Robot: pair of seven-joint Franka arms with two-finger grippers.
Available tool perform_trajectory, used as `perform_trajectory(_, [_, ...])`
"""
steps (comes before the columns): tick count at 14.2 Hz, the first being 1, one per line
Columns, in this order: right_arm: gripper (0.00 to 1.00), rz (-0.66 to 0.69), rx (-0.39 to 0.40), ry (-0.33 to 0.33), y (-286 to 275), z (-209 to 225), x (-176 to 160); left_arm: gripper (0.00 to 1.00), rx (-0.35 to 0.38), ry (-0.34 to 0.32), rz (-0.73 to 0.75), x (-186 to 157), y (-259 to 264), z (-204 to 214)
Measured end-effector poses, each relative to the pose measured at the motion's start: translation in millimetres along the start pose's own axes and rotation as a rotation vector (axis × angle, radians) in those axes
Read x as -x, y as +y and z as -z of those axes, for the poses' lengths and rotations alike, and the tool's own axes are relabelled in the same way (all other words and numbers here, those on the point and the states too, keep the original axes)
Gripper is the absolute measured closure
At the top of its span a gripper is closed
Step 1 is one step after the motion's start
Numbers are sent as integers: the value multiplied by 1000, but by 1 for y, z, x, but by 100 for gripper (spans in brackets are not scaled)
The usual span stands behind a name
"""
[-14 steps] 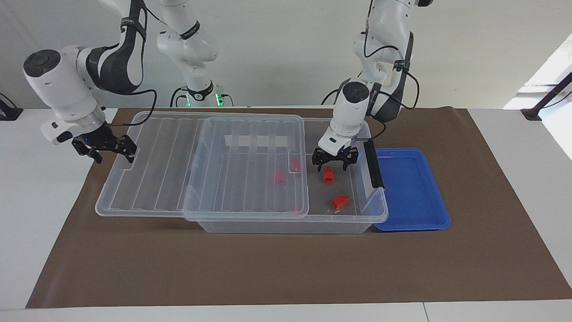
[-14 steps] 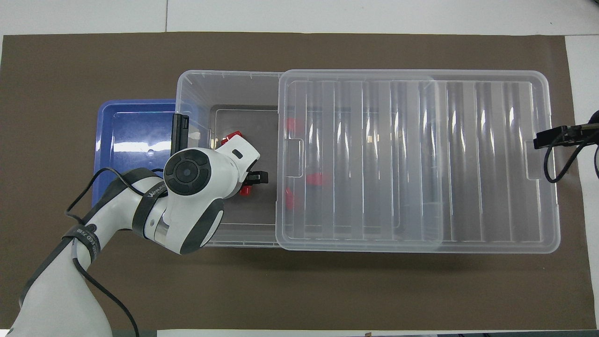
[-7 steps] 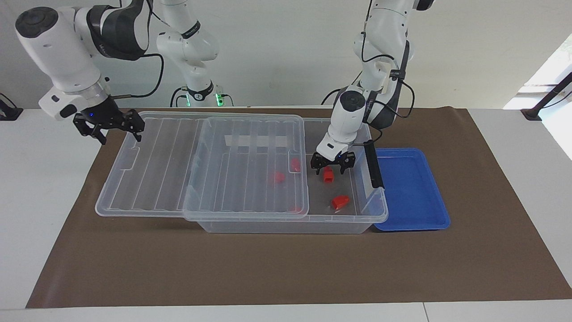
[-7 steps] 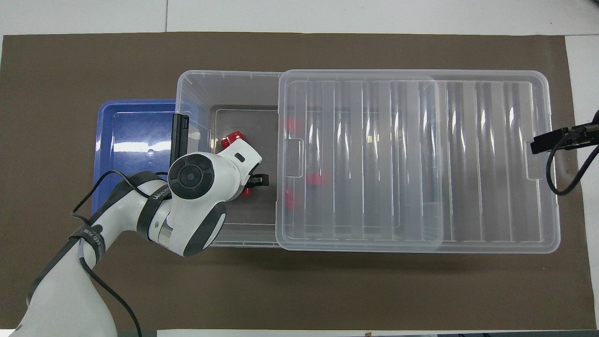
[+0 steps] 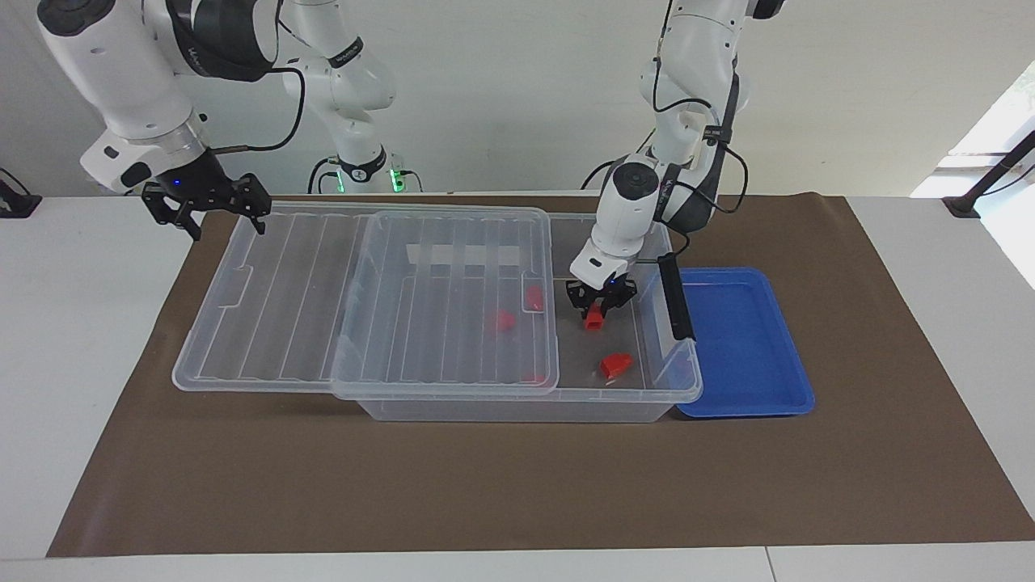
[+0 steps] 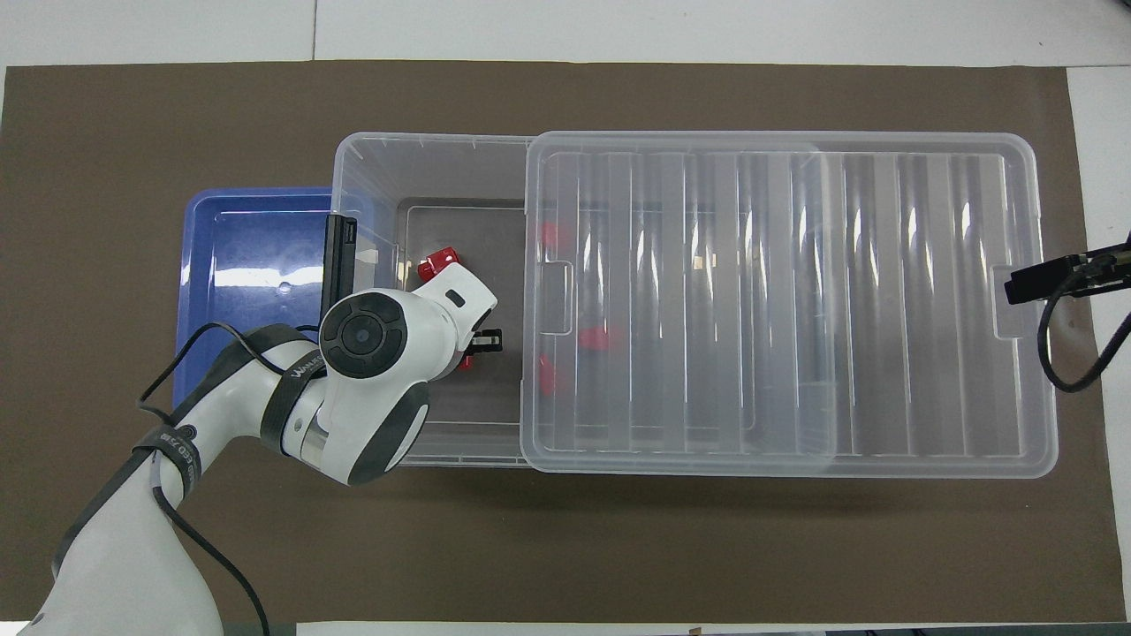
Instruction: Place red block in blue tray from box
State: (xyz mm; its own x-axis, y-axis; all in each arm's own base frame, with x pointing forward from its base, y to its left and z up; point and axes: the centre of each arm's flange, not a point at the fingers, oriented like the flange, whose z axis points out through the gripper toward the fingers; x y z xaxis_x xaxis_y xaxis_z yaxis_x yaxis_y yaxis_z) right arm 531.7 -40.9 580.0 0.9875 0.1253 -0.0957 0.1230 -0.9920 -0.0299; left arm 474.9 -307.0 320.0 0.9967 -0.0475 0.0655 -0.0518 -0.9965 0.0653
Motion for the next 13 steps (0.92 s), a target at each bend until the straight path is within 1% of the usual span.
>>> perform_trajectory(2, [0, 8, -5, -18, -11, -3, -1, 66, -4, -4, -1, 0, 0, 7])
perform_trajectory(4, [0, 5, -3, -22, -21, -5, -5, 66, -17, -14, 0, 0, 0, 31])
perform_trajectory(5, [0, -13, -3, -23, -23, -5, -6, 66, -24, -17, 0, 1, -1, 50])
perform_trajectory(6, [0, -47, -3, -29, -23, -4, -5, 66, -32, -15, 0, 7, -3, 82])
perform_trajectory(7, [0, -69, -3, -37, -23, -2, -3, 66, -37, -14, 1, 10, -5, 101])
perform_trajectory(10, [0, -65, 21, -47, -29, 3, -2, 66, -43, -3, 16, 14, -14, 150])
perform_trajectory(13, [0, -63, 41, -37, -32, 9, -3, 66, -46, 8, 54, 11, -33, 193])
